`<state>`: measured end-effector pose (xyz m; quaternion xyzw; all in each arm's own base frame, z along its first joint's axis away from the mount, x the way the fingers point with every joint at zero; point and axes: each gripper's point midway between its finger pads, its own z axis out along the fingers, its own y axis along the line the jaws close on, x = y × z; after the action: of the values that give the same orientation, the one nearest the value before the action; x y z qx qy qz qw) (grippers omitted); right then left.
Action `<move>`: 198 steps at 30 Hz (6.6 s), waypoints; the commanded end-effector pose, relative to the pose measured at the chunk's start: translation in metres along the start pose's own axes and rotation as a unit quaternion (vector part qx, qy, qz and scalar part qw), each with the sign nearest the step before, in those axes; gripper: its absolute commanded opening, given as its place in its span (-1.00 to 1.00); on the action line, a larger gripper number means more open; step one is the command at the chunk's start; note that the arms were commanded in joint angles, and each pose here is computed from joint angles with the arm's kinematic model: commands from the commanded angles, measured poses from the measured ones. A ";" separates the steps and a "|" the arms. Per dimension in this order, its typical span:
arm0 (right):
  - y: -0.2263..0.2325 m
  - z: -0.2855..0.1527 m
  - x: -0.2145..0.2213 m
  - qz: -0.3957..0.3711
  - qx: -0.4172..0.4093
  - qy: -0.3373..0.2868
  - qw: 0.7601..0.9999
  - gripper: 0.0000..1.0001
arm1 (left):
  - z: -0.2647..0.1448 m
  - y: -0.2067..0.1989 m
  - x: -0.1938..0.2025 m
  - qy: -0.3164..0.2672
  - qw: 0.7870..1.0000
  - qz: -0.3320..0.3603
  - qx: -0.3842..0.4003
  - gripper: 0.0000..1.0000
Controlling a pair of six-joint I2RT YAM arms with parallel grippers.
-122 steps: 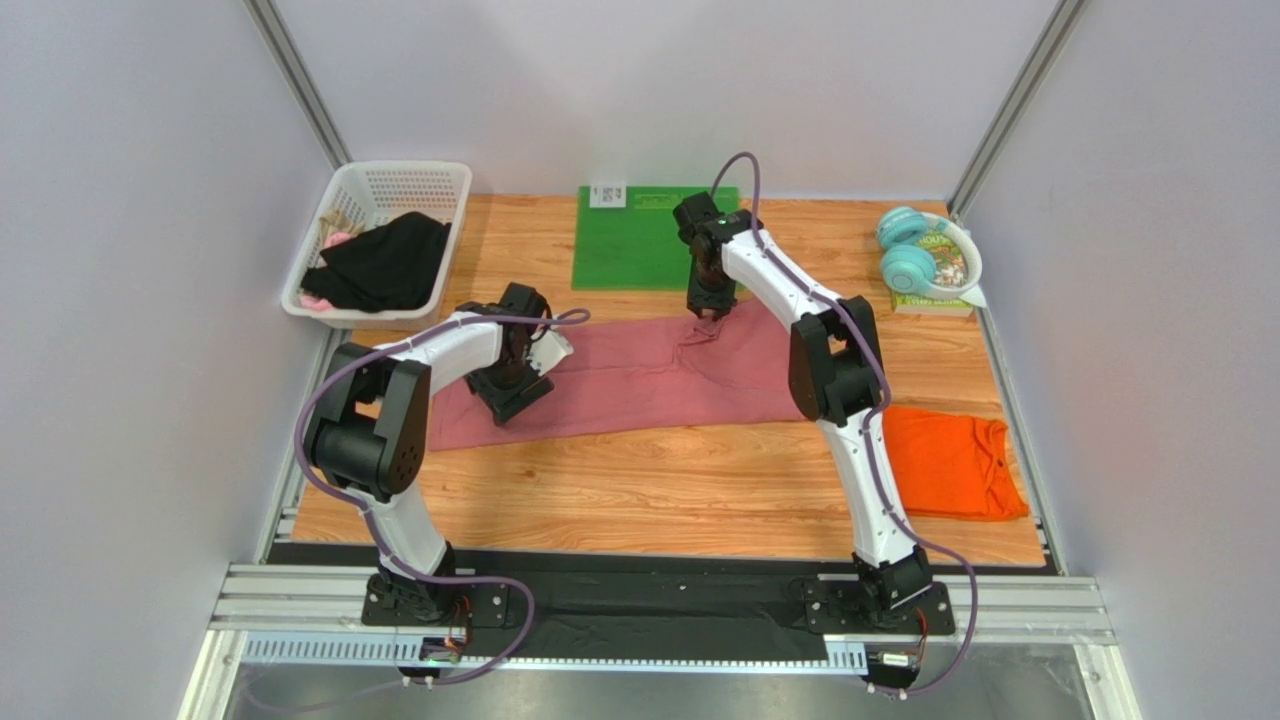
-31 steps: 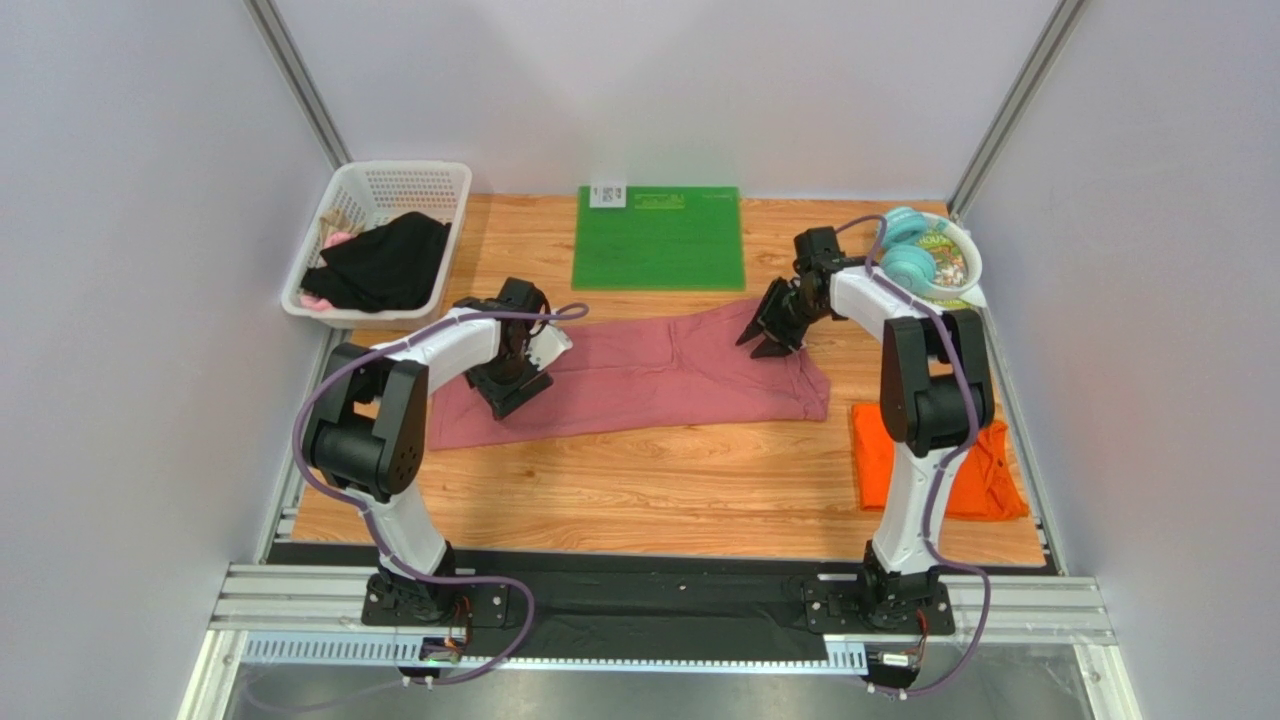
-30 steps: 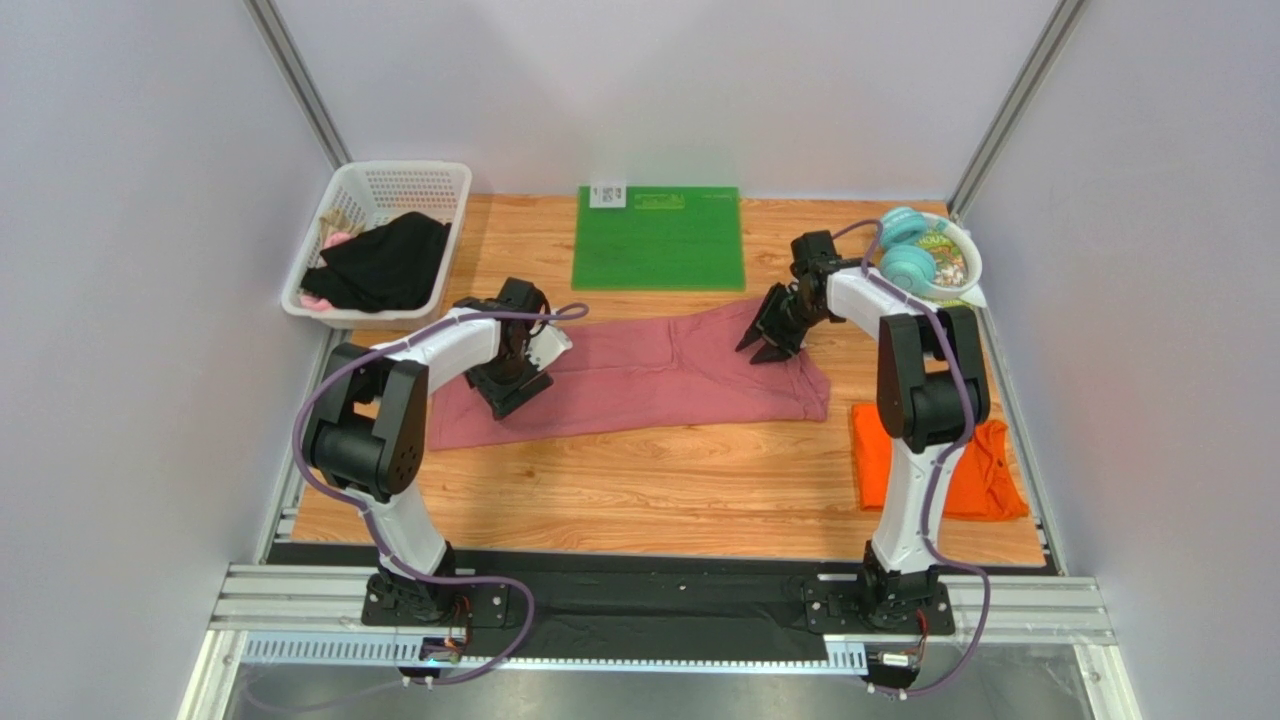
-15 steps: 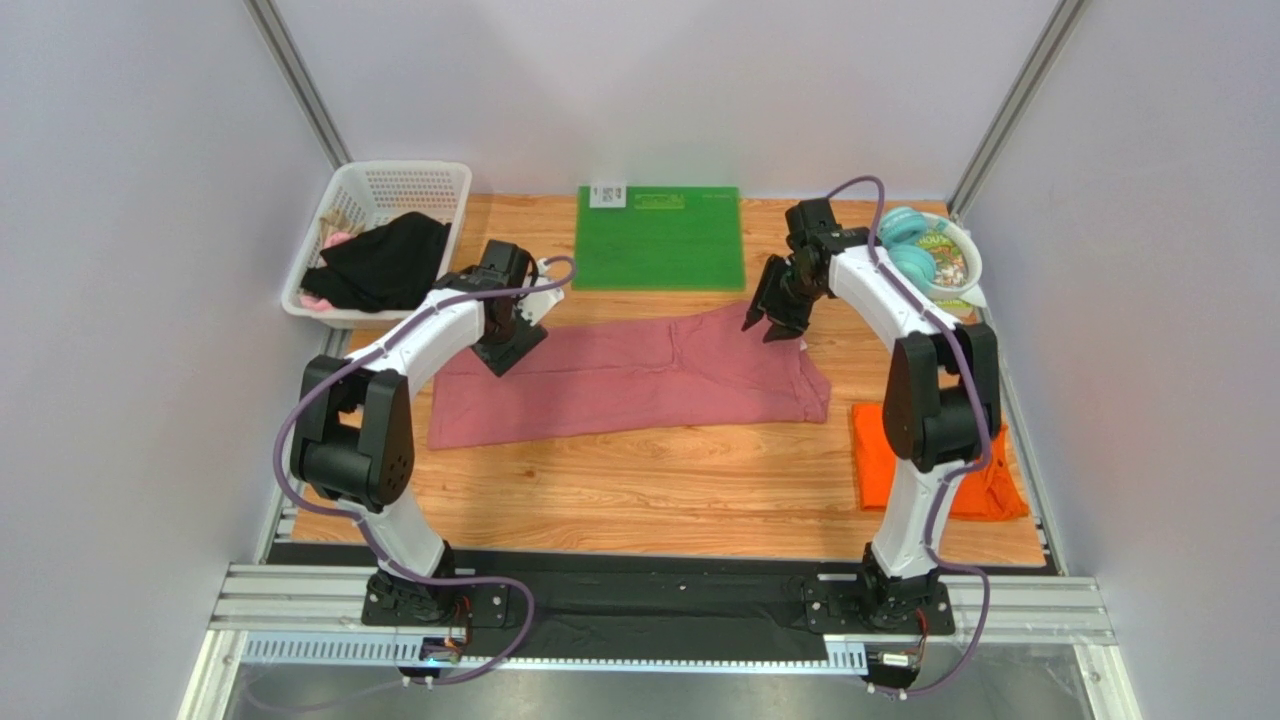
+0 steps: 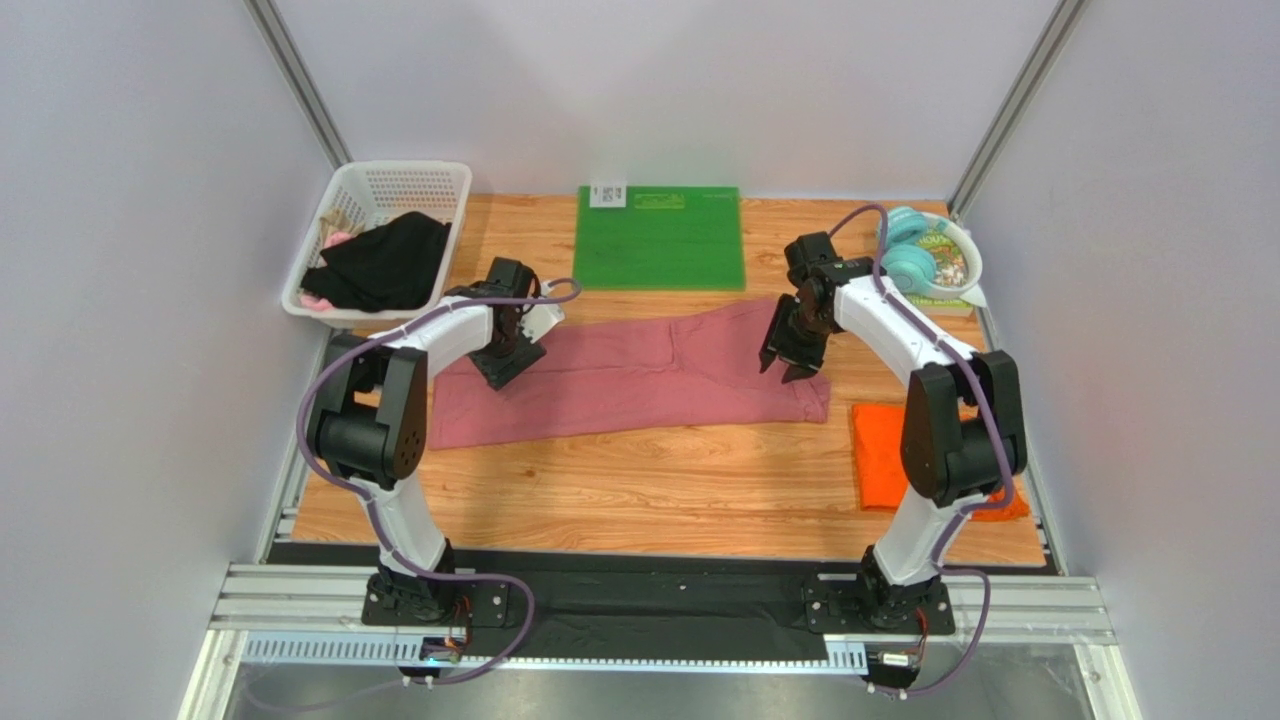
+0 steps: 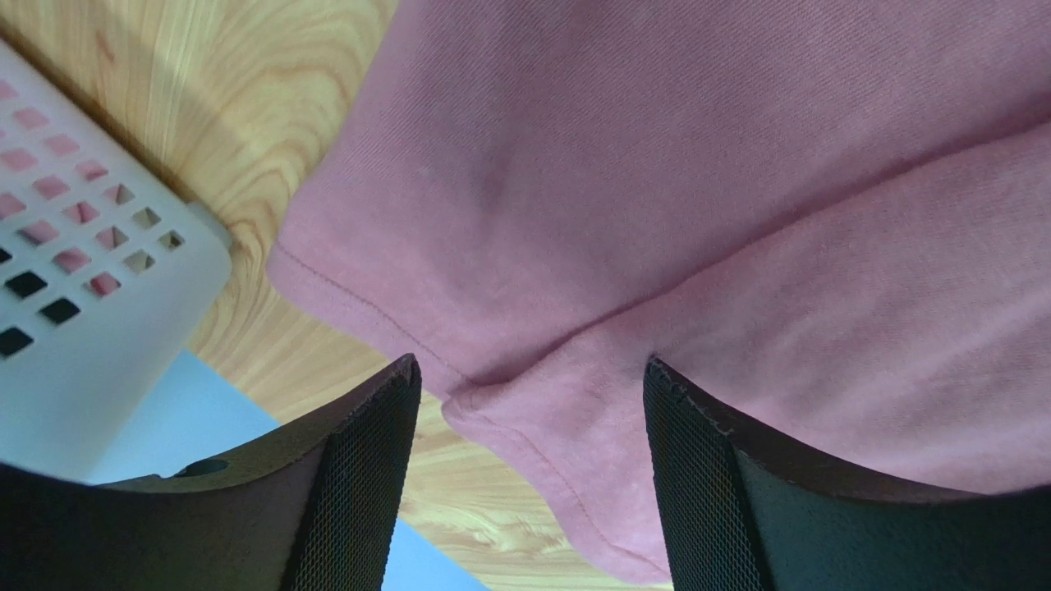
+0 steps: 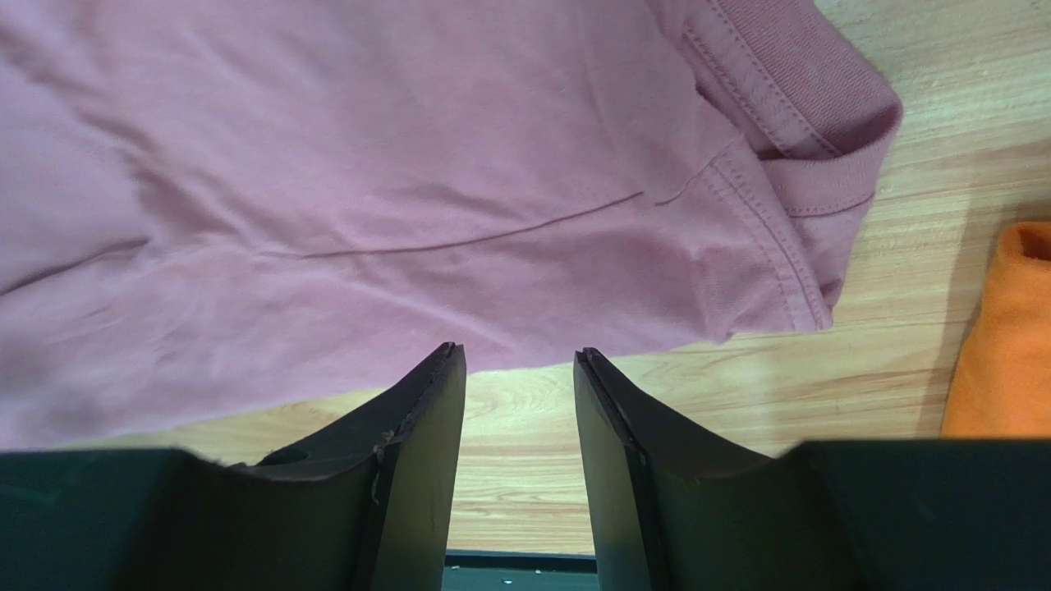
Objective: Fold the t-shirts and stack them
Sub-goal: Fold the other side of the tshirt into a rectangle, then rotate the tshirt 90 degrees
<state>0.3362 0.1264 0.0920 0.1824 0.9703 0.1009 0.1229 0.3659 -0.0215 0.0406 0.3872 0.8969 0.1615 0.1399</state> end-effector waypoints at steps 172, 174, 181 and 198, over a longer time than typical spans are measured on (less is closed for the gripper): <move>0.117 0.130 -0.134 0.014 -0.211 0.089 0.973 0.11 | -0.054 -0.222 -0.017 0.005 0.946 0.182 0.268 0.42; 0.118 0.130 -0.138 0.016 -0.224 0.089 0.970 0.11 | -0.057 -0.224 -0.025 -0.003 0.945 0.182 0.273 0.42; 0.125 0.127 -0.150 0.018 -0.252 0.078 0.964 0.12 | -0.072 -0.235 -0.054 -0.022 0.938 0.178 0.298 0.42; 0.130 0.109 -0.178 -0.008 -0.289 0.031 0.957 0.15 | -0.084 -0.273 -0.050 -0.007 0.918 0.203 0.340 0.42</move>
<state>0.5526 0.1975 0.0464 0.1495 0.9098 0.3748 0.0977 0.2037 -0.2487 0.0199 0.5925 0.7975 -0.1135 -0.0073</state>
